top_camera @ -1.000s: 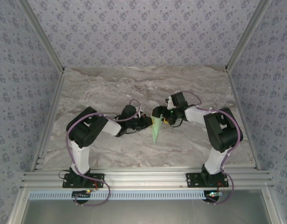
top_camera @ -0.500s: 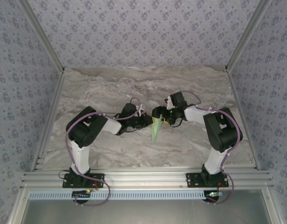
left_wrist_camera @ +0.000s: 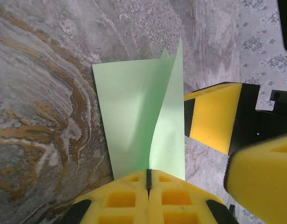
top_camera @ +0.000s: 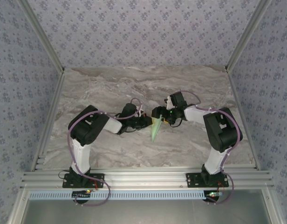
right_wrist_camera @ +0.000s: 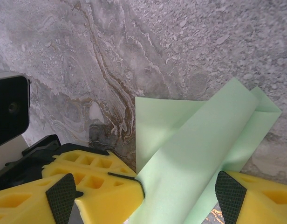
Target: Fold a paper plane with a square sheet of paper (fold left side to right side)
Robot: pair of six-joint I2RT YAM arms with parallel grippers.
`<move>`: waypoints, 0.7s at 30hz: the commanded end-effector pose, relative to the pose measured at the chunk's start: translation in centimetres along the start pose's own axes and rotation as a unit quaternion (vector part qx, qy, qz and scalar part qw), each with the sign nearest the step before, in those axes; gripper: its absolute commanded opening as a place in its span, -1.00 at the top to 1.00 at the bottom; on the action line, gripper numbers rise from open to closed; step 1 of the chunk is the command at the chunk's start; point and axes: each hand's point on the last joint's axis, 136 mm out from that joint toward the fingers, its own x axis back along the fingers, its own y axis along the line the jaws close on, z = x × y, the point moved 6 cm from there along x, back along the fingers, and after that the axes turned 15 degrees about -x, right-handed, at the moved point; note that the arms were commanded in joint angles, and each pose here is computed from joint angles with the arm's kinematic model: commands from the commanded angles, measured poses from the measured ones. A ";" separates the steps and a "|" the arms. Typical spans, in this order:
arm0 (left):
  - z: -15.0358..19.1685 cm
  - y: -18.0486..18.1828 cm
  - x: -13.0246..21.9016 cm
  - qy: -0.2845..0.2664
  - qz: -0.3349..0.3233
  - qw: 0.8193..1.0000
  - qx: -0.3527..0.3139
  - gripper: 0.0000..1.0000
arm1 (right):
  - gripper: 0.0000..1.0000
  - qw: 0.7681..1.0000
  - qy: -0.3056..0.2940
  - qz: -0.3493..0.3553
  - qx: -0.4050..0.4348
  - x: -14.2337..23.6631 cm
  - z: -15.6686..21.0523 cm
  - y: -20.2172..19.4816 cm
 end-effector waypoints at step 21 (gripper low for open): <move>0.8 2.2 -0.8 0.015 -0.019 1.000 -0.004 1.00 | -0.07 0.999 -0.029 0.024 0.027 3.2 0.4 0.1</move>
